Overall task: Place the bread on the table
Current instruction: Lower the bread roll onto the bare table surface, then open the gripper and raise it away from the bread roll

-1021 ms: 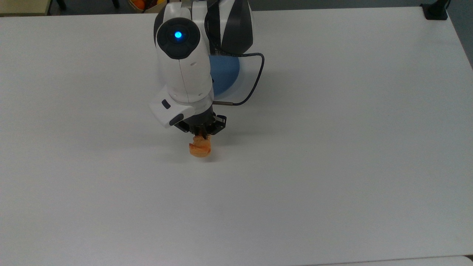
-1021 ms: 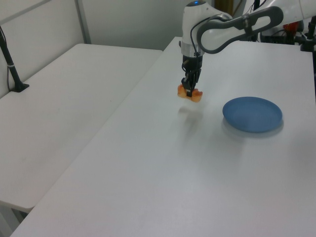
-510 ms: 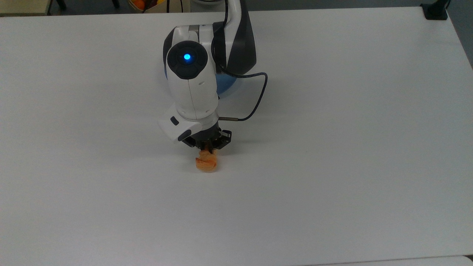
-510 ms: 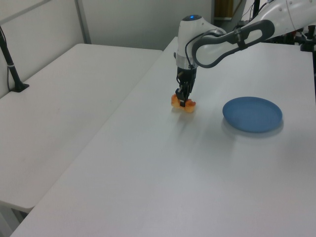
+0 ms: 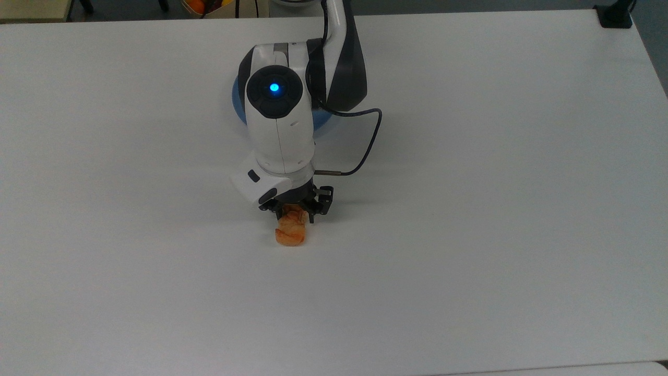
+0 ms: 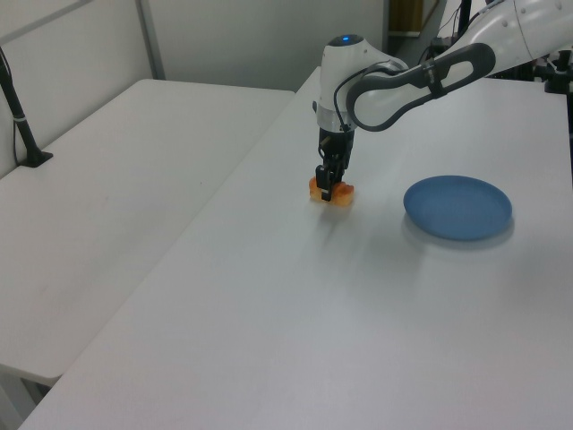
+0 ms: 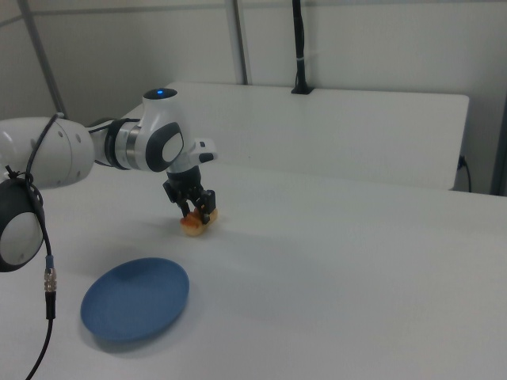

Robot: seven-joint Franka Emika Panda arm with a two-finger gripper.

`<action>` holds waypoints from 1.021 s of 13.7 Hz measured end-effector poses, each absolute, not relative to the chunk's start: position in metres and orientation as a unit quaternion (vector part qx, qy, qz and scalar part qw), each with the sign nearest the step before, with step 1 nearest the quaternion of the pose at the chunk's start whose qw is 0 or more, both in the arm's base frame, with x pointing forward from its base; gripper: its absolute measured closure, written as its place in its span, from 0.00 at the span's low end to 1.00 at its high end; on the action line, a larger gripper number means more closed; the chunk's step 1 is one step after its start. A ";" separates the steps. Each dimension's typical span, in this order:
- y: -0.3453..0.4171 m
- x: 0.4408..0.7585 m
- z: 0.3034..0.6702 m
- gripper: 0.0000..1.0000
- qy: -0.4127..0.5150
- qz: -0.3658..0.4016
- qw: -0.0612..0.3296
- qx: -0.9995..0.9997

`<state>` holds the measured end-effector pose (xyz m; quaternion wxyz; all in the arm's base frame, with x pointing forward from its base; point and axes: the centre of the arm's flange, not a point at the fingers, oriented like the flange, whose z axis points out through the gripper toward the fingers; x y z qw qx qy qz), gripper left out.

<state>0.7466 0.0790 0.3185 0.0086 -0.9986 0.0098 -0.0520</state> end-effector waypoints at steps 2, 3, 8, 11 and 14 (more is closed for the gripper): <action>0.078 0.747 0.317 0.18 0.008 -0.056 -0.006 -0.998; 0.077 0.748 0.318 0.07 0.008 -0.058 -0.010 -0.998; 0.075 0.746 0.359 0.00 0.011 -0.085 -0.011 -0.996; 0.069 0.722 0.402 0.00 0.016 -0.096 -0.013 -0.995; 0.057 0.671 0.451 0.00 0.038 -0.095 -0.003 -0.995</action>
